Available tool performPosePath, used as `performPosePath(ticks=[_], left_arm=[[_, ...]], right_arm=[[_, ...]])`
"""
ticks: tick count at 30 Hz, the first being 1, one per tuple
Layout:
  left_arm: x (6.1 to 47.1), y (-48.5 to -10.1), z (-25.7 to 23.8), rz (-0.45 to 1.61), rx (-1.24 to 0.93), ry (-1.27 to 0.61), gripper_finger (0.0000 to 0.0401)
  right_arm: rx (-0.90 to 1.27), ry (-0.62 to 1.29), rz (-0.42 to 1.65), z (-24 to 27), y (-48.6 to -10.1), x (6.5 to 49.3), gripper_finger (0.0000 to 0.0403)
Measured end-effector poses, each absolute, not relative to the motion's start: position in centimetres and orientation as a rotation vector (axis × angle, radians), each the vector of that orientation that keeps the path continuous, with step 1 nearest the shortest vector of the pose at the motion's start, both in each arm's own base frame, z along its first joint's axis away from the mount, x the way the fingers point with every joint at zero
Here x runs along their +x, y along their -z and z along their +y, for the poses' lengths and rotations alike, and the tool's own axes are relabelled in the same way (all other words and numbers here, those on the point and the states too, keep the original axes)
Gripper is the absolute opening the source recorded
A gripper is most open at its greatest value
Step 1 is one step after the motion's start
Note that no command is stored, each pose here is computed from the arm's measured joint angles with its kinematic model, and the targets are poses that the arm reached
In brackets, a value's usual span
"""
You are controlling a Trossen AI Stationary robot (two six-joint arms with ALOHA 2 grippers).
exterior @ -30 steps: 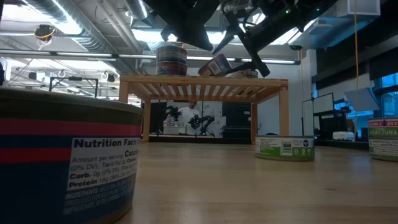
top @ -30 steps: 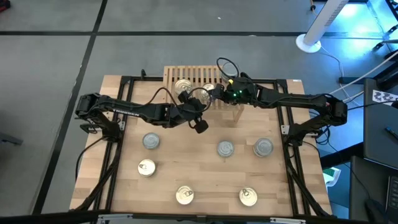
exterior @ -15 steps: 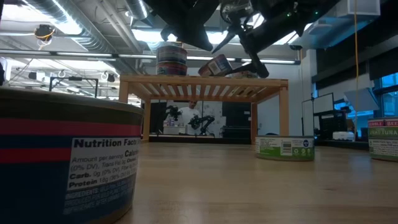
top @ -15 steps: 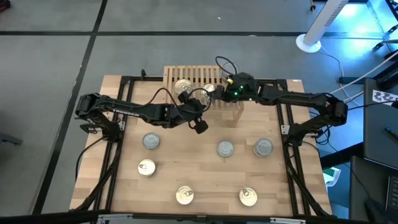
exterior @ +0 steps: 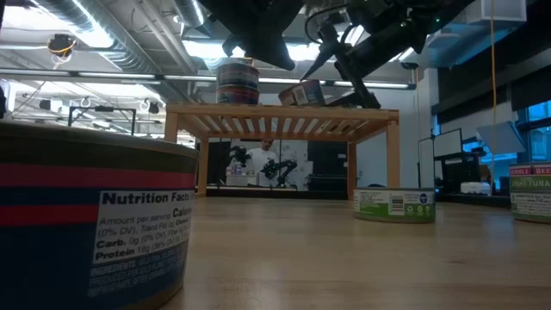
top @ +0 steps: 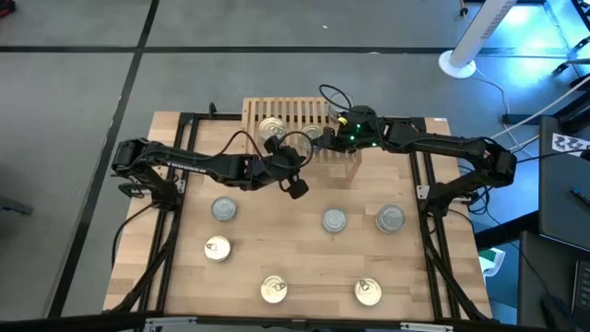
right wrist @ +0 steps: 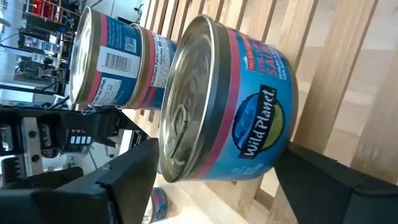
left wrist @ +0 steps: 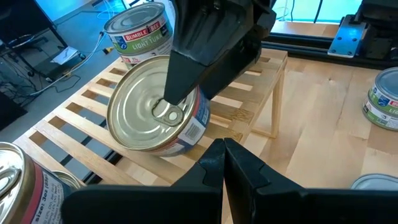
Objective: Stack canned seafood by type on shelf
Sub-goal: Put the blue-pink can on the shelf, then stack the green tuna can on top of the green tuna can on the shelf
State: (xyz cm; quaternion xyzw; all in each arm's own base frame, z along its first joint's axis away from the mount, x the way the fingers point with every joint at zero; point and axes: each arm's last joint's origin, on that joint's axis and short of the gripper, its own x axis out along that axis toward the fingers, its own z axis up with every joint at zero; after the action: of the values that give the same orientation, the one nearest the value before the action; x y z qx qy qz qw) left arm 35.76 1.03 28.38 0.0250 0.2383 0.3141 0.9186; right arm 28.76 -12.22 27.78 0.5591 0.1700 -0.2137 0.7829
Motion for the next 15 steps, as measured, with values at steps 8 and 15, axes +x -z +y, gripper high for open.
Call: performPosePath(ticks=[8, 15], left_arm=[[35.8, -28.4, 1.0, 0.490, 0.052, -0.646, 0.0004], [35.8, -28.4, 1.0, 0.490, 0.051, -0.646, 0.0004]], right_arm=[[1.182, 0.482, 0.408, -11.8, -28.0, 27.9, 0.0308], [1.151, 0.551, 0.418, -11.3, -28.9, 26.4, 0.0308]])
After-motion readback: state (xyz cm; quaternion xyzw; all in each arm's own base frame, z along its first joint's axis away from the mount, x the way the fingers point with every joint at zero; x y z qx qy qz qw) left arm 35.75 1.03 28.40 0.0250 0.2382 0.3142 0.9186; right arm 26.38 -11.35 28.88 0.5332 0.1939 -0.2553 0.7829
